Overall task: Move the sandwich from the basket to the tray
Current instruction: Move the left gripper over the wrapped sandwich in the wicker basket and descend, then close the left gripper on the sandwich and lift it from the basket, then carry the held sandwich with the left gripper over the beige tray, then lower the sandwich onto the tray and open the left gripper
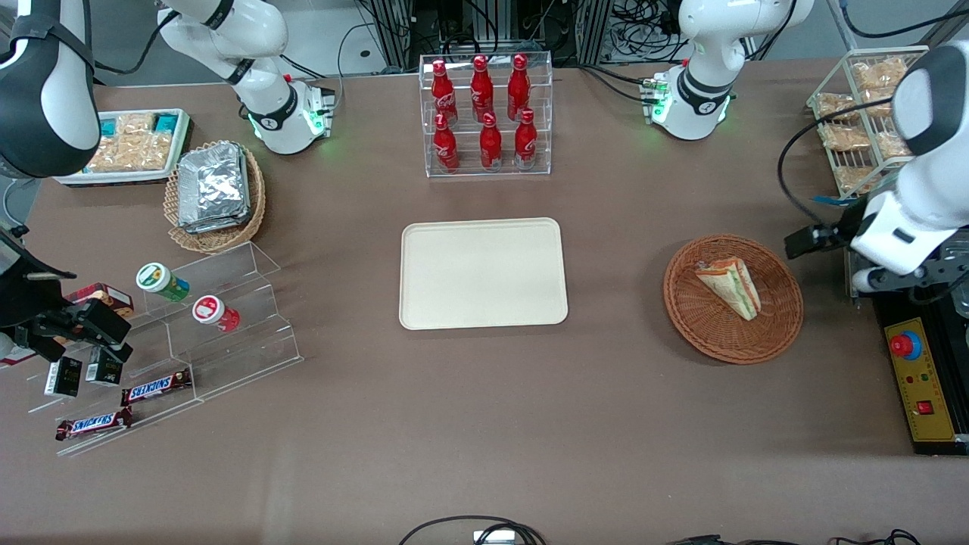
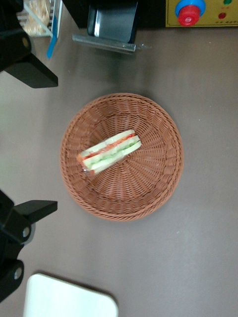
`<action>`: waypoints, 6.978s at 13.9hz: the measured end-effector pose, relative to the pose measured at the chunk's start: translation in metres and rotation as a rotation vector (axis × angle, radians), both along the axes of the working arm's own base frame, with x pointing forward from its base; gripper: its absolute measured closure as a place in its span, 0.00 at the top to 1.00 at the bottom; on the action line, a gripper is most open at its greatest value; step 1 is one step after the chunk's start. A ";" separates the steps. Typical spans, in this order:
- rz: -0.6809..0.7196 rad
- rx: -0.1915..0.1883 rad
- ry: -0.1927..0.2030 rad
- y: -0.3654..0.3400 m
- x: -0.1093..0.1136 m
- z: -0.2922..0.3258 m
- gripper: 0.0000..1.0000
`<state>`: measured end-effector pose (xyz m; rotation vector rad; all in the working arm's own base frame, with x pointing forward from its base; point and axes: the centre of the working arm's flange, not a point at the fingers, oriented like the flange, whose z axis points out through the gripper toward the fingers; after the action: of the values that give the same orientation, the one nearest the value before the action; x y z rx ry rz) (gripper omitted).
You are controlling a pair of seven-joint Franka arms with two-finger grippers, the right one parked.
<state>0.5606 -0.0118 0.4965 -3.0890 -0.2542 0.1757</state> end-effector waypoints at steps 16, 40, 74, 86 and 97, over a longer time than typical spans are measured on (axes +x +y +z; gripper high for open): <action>0.441 0.021 -0.122 -0.002 -0.066 -0.194 1.00; 0.496 0.027 -0.123 0.002 -0.077 -0.229 0.23; -0.242 0.016 -0.029 -0.412 -0.143 -0.211 0.17; -0.278 0.045 0.000 -0.441 -0.174 -0.264 0.16; -0.184 0.060 -0.023 -0.444 -0.154 -0.262 1.00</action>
<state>0.4069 -0.4558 0.2345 -3.0341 0.0238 0.1238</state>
